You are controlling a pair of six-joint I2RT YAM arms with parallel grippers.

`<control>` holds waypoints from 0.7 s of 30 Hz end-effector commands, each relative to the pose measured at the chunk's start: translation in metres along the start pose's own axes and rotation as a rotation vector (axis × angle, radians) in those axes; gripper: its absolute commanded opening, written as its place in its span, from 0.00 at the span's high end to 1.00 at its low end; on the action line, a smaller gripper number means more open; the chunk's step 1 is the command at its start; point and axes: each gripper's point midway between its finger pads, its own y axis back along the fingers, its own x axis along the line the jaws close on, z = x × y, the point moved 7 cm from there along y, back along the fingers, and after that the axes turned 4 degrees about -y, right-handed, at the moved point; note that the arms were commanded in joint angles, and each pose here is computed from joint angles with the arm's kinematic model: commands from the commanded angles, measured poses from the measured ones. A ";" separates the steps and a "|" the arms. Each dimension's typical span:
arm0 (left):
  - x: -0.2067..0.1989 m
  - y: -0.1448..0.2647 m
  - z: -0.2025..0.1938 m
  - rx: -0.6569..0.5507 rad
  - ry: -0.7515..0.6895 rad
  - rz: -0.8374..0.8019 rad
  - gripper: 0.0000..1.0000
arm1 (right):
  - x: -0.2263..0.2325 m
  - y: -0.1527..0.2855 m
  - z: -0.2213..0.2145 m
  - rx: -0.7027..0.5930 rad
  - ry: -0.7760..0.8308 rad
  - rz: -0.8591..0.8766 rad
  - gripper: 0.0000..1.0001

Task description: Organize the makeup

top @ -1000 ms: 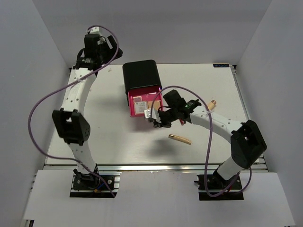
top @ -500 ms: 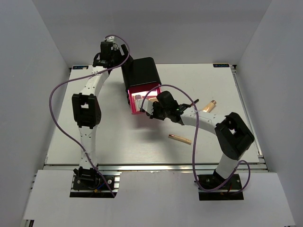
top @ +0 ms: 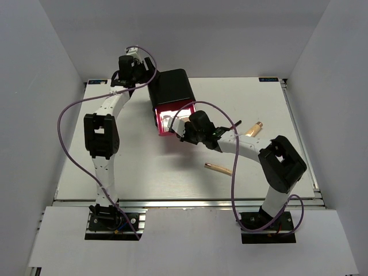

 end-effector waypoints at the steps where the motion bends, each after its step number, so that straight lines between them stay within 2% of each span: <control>1: -0.030 0.025 -0.031 0.154 -0.018 -0.110 0.21 | -0.047 0.001 0.041 -0.162 -0.002 -0.234 1.00; 6: -0.026 0.035 -0.052 0.192 -0.011 -0.109 0.21 | -0.062 -0.001 0.052 -0.202 0.003 -0.323 1.00; 14: -0.027 0.041 -0.056 0.195 -0.008 -0.099 0.21 | -0.099 -0.009 0.057 -0.228 -0.052 -0.573 1.00; 21: -0.026 0.042 -0.054 0.189 0.004 -0.078 0.19 | -0.105 -0.014 0.064 -0.273 -0.061 -0.566 1.00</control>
